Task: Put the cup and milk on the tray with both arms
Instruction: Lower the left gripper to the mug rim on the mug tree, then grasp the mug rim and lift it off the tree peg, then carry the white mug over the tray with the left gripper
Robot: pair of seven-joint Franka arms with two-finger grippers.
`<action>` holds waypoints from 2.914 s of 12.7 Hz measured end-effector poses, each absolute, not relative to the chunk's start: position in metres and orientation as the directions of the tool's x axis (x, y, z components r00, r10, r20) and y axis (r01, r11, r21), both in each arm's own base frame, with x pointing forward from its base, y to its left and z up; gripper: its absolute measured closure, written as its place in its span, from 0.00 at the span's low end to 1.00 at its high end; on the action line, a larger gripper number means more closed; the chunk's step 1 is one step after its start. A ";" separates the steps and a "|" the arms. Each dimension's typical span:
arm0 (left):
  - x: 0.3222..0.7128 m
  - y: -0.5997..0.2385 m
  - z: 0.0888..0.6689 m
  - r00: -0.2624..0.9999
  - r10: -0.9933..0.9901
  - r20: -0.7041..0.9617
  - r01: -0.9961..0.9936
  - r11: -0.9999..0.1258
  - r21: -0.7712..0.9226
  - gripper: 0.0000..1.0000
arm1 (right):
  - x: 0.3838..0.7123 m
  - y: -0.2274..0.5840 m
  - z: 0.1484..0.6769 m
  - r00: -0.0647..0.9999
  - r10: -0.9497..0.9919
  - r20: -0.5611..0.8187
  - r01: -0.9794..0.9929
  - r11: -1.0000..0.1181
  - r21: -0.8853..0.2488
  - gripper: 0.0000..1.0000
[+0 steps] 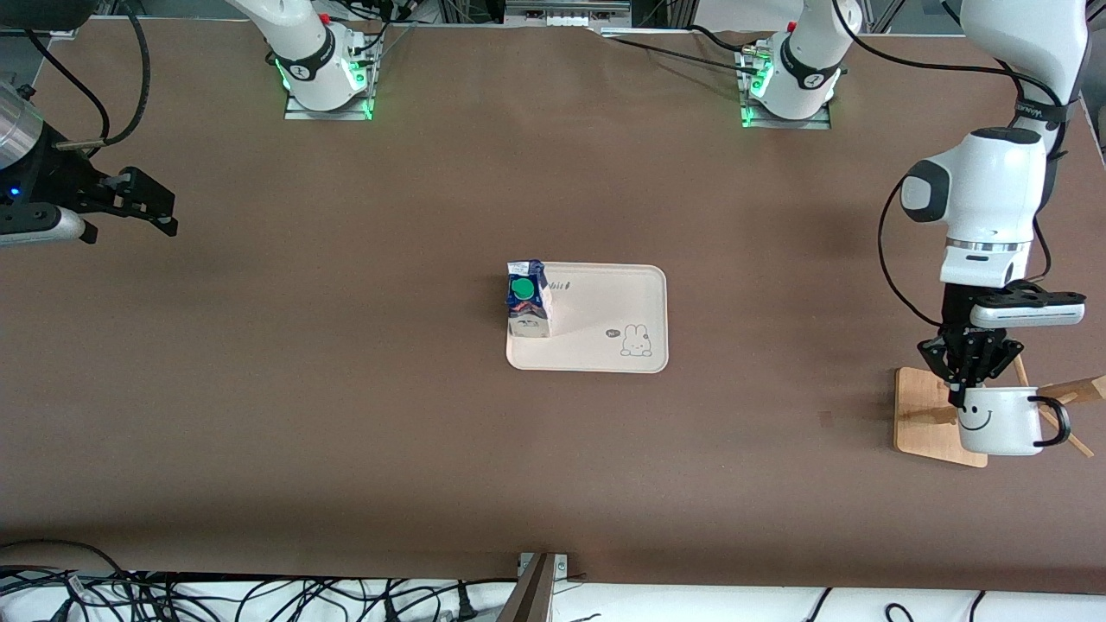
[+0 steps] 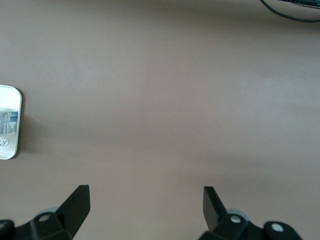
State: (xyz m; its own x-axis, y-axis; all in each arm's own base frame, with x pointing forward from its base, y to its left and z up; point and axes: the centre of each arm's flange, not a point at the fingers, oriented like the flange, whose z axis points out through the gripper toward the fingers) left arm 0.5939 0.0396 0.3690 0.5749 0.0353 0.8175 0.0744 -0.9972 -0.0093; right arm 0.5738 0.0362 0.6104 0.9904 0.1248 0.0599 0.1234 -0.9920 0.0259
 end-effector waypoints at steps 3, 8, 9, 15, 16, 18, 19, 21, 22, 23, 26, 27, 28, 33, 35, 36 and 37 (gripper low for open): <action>0.589 0.029 0.381 0.565 0.028 0.824 0.058 -0.998 -0.006 0.92 | 0.574 0.036 0.610 0.990 0.125 0.060 0.123 -0.992 0.026 0.00; 0.584 -0.018 0.422 0.711 -0.012 0.703 -0.022 -1.000 0.006 0.92 | 0.574 0.036 0.611 0.990 0.125 0.061 0.124 -0.992 0.026 0.00; 0.581 -0.025 0.431 0.730 -0.019 0.684 -0.034 -0.999 0.009 0.92 | 0.574 0.036 0.611 0.990 0.125 0.061 0.124 -0.992 0.026 0.00; 0.562 -0.073 0.402 0.963 -0.107 0.248 -0.114 -0.993 0.013 0.92 | 0.574 0.036 0.611 0.990 0.125 0.066 0.124 -0.992 0.026 0.00; 0.560 -0.086 0.411 0.979 -0.125 0.162 -0.129 -0.992 0.014 0.92 | 0.574 0.036 0.611 0.990 0.125 0.066 0.124 -0.992 0.026 0.00; 0.556 -0.101 0.432 0.988 -0.153 0.030 -0.153 -0.988 0.014 0.92 | 0.574 0.036 0.611 0.990 0.125 0.066 0.124 -0.992 0.026 0.00; 0.553 -0.107 0.440 0.986 -0.165 -0.020 -0.165 -0.986 0.013 0.92 | 0.574 0.036 0.611 0.990 0.125 0.066 0.124 -0.992 0.026 0.00; 0.549 -0.120 0.450 0.976 -0.189 -0.107 -0.189 -0.982 0.012 0.92 | 0.574 0.036 0.611 0.990 0.125 0.066 0.124 -0.992 0.026 0.00; 0.550 -0.127 0.450 0.971 -0.201 -0.133 -0.201 -0.980 0.012 0.92 | 0.574 0.037 0.611 0.990 0.125 0.066 0.124 -0.992 0.026 0.00; 0.550 -0.136 0.447 0.964 -0.215 -0.154 -0.215 -0.976 0.012 0.92 | 0.574 0.036 0.611 0.990 0.125 0.066 0.124 -0.992 0.026 0.00; 0.550 -0.182 0.429 0.930 -0.282 -0.234 -0.288 -0.958 0.011 0.92 | 0.574 0.037 0.611 0.990 0.126 0.066 0.124 -0.992 0.026 0.00; 0.551 -0.203 0.426 0.918 -0.308 -0.251 -0.316 -0.949 0.010 0.92 | 0.574 0.037 0.611 0.990 0.126 0.066 0.124 -0.992 0.026 0.00; 0.552 -0.222 0.424 0.909 -0.328 -0.259 -0.337 -0.941 0.008 0.92 | 0.574 0.037 0.611 0.990 0.126 0.066 0.124 -0.992 0.026 0.00; 0.552 -0.286 0.401 0.907 -0.313 -0.281 -0.332 -0.943 -0.020 0.92 | 0.574 0.037 0.611 0.990 0.127 0.066 0.125 -0.992 0.026 0.00; 0.547 -0.316 0.378 0.899 -0.316 -0.302 -0.341 -0.939 -0.033 0.92 | 0.574 0.037 0.611 0.990 0.127 0.067 0.125 -0.992 0.026 0.00; 0.543 -0.334 0.369 0.894 -0.332 -0.299 -0.358 -0.933 -0.035 0.92 | 0.574 0.038 0.611 0.990 0.127 0.067 0.126 -0.992 0.026 0.00; 0.539 -0.351 0.363 0.891 -0.352 -0.288 -0.377 -0.926 -0.034 0.92 | 0.574 0.038 0.611 0.990 0.127 0.068 0.126 -0.992 0.026 0.00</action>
State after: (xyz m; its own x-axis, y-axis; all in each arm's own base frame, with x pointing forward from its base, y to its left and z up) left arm 0.5393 -0.3512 0.3625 0.8907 -0.3520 -0.2877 -0.3767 -0.9257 -0.0335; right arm 0.5745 0.0377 0.6112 0.9896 0.1274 0.0675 0.1258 -0.9917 0.0264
